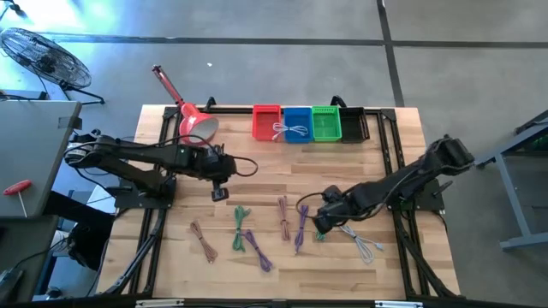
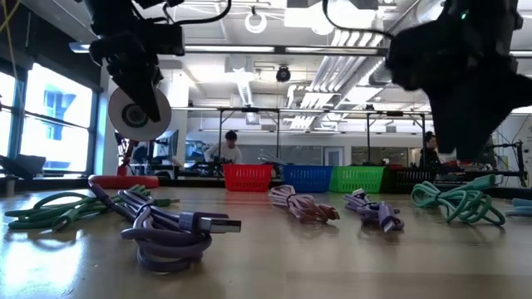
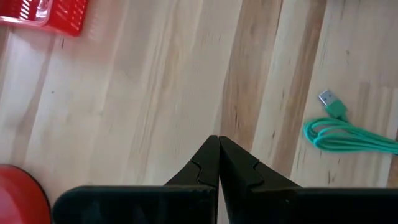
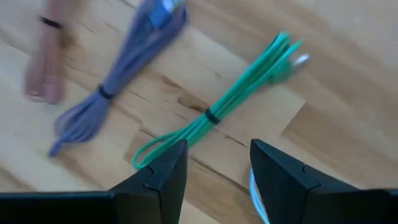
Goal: Pick & Place USB Port
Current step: Put the right green charger cable into the green bin
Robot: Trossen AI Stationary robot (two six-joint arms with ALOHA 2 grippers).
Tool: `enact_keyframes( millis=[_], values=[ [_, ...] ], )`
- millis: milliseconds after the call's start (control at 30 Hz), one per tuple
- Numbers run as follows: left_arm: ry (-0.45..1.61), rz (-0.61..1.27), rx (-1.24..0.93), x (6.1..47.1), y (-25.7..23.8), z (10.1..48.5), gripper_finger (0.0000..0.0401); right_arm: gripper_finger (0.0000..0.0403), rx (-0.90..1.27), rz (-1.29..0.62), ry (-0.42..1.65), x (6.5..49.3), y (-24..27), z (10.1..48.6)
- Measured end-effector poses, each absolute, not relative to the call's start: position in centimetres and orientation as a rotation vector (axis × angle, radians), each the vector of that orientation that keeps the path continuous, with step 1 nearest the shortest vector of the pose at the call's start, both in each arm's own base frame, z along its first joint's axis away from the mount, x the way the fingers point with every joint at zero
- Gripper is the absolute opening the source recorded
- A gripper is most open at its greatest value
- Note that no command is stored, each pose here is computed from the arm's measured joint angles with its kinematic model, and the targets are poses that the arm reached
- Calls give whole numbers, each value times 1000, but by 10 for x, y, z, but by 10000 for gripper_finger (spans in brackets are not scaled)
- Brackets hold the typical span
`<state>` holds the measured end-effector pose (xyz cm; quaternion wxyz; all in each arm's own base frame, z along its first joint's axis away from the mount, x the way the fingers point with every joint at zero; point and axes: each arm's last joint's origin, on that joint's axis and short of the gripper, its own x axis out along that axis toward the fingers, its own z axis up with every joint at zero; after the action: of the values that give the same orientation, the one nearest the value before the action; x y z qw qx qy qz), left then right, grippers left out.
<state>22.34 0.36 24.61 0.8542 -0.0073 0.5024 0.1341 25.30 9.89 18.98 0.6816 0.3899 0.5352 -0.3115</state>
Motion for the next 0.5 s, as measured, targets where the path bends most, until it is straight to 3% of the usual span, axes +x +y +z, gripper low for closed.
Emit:
enact_keyframes(
  millis=[500],
  values=[
    [1053, 282, -14, 224, 4, 245, 1, 163, 899, -696, 1378, 288, 95, 123]
  ],
)
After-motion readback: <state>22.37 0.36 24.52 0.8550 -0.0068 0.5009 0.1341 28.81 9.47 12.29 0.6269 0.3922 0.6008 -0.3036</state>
